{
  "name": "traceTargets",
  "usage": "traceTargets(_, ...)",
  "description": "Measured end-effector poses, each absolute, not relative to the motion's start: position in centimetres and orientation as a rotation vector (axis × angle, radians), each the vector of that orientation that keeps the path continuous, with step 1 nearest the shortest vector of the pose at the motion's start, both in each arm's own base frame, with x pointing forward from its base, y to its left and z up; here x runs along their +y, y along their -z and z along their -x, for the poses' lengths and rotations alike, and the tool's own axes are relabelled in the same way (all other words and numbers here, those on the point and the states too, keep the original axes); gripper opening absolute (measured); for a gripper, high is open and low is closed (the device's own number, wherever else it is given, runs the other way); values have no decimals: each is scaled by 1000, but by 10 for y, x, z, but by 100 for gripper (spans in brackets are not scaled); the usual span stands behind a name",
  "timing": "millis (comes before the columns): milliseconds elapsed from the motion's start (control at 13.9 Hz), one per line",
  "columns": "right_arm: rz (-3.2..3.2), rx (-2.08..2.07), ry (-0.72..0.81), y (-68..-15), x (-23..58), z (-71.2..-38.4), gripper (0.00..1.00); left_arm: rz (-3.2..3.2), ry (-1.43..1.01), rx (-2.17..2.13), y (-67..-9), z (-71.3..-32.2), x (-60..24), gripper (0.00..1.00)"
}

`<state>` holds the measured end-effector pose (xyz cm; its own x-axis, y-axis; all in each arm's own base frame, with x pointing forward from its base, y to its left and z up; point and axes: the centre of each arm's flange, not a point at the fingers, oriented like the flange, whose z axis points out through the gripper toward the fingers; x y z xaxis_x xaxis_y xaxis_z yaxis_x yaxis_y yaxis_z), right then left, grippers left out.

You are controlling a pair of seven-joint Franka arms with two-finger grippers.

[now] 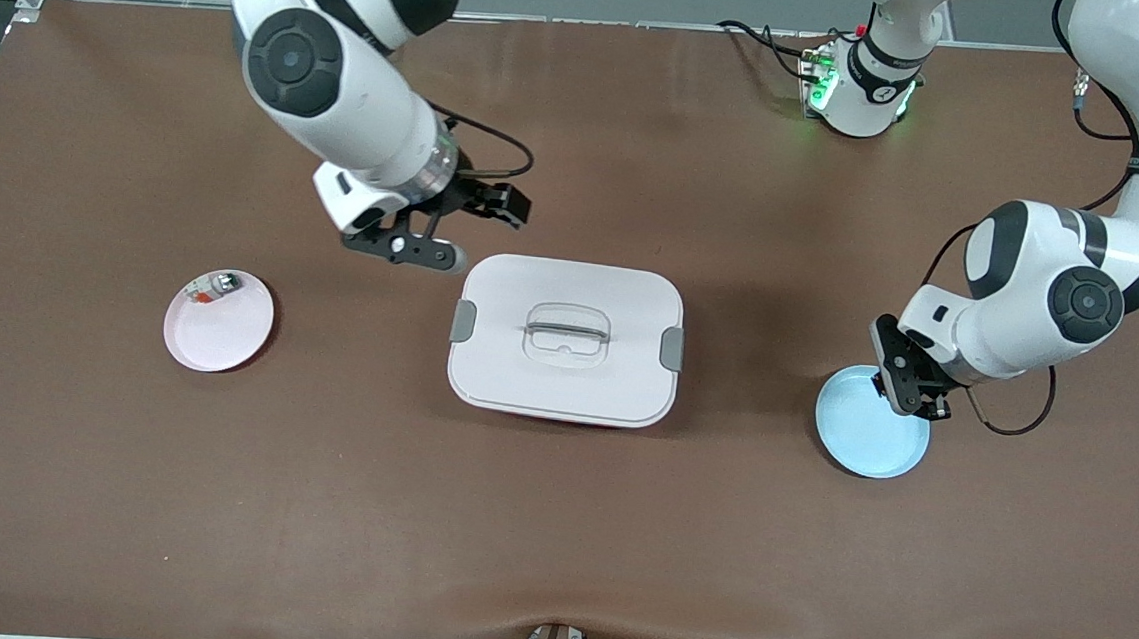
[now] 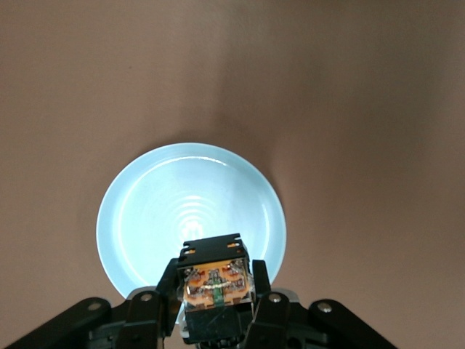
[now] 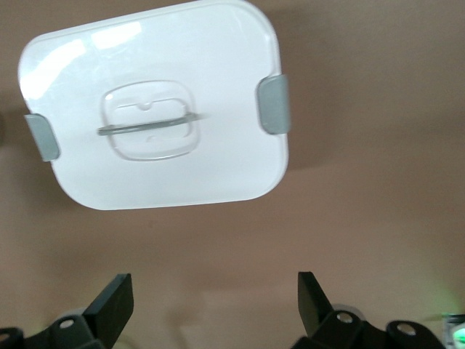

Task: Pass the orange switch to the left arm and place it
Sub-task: 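Lower the switch onto the blue plate with the left gripper while the right gripper retracts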

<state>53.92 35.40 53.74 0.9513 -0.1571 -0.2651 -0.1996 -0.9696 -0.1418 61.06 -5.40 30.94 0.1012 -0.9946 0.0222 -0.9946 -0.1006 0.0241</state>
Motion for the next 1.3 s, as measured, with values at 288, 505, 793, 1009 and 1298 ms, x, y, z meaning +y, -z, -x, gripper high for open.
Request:
traceTargets(288,3005,147,-376,-545,298,-550,100,-2075,-46,-2315,-275,-618,-49,42)
traceTargets(505,3053,52,-349,-549,267,-544,100,-1958,-17,-2446,-253,-619,-48,42)
traceTargets(793,3126,-47,-280,-554,213,-536,100,-1876,61,-2561,-236,-619,-45,42)
traceTargets(1009,3129,-152,-217,-551,166,-526,100,-1873,49,-2573,-222,-621,-35,42)
traceTargets(1298,3107,-156,-192,-559,93,-526,100,-1864,8,-2574,-208,-622,-39,42)
